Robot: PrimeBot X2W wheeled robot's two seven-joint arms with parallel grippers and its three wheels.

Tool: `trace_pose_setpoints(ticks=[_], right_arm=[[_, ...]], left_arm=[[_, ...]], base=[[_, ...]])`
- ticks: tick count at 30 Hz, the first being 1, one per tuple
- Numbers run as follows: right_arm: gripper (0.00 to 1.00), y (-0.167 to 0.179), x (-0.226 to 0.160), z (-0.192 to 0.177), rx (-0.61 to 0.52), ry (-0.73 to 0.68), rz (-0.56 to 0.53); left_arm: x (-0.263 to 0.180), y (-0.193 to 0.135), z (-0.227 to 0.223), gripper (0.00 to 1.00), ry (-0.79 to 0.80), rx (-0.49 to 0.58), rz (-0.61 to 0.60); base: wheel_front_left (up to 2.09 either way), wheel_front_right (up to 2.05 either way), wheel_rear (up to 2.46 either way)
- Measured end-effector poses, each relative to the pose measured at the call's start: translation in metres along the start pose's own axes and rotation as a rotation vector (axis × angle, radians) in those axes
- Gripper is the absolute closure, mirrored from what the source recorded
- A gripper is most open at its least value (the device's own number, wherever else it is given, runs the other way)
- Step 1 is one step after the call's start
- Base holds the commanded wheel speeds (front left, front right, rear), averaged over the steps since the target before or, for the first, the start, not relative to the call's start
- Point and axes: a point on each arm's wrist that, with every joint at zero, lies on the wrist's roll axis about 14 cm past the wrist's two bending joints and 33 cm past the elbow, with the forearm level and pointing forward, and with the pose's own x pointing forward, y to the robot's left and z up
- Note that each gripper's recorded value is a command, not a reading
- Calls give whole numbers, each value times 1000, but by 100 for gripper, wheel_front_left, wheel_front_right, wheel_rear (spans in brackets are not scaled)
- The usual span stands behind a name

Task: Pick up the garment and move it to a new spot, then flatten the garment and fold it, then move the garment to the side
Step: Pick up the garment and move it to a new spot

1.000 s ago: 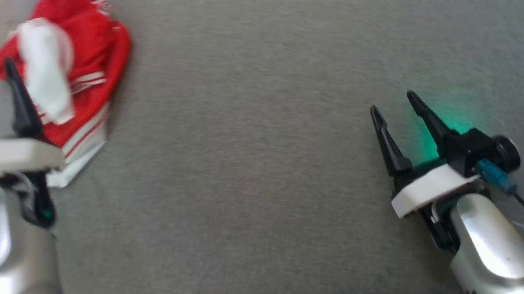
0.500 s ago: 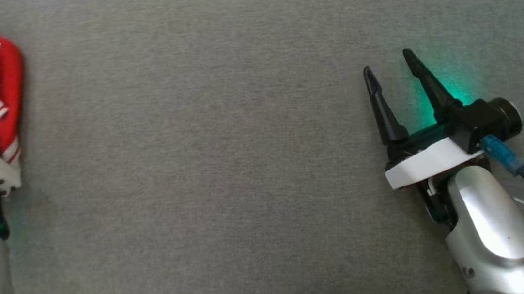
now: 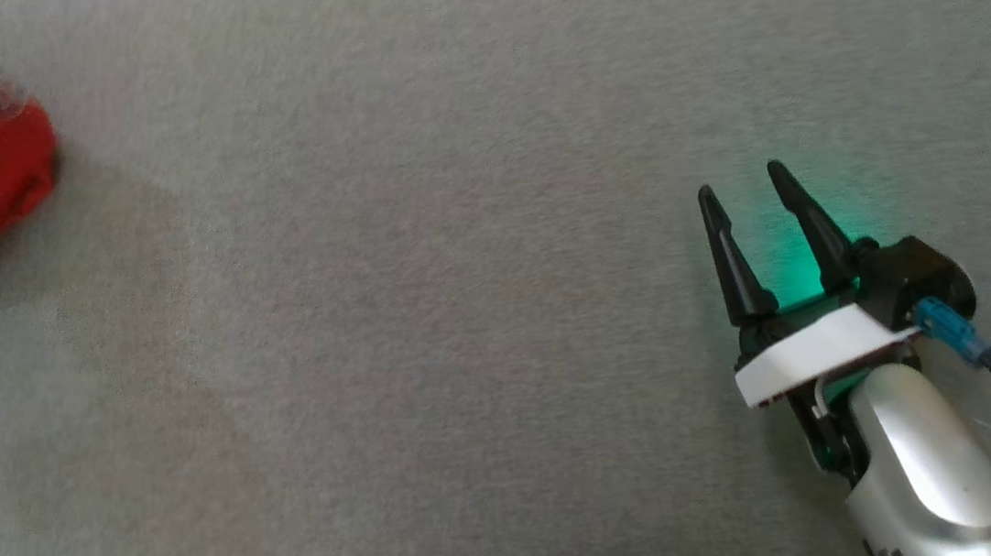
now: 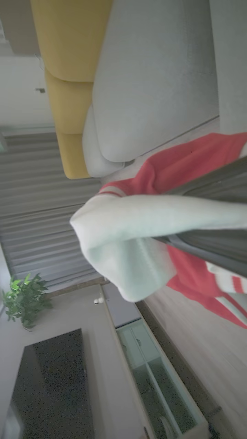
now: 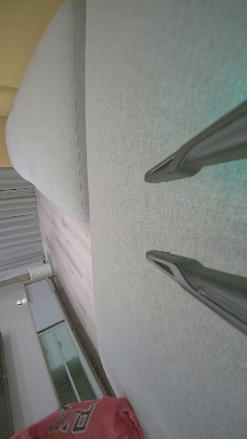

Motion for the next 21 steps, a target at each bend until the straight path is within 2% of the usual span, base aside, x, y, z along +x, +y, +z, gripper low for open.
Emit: trace_pose_setpoints(ticks=[2,4,7,11,16,18,21], right_arm=[[0,-4,-9,5,7,-8,-19],[0,-11,-18,12,14,-25,-47],[0,-22,-35,20,27,-44,-94],[0,-36,-61,25,44,-58,-158],[0,-54,-90,32,58,-83,-241],[0,-60,-100,36,55,-93,-270],[0,-71,-113,39,56,-107,-313]], left_arm=[[8,-21,39,100,-107,11,-60],[10,-58,70,100,-200,-15,-145],[4,-131,104,100,-289,-105,-306],[-27,-230,131,100,-343,-227,-541],[-77,-326,123,100,-272,-370,-767],[-97,-355,115,100,-230,-411,-840],[-118,-383,96,100,-155,-443,-903]], base=[[0,0,0],[0,0,0],[0,0,0],[0,0,0],[0,0,0],[0,0,0],[0,0,0]])
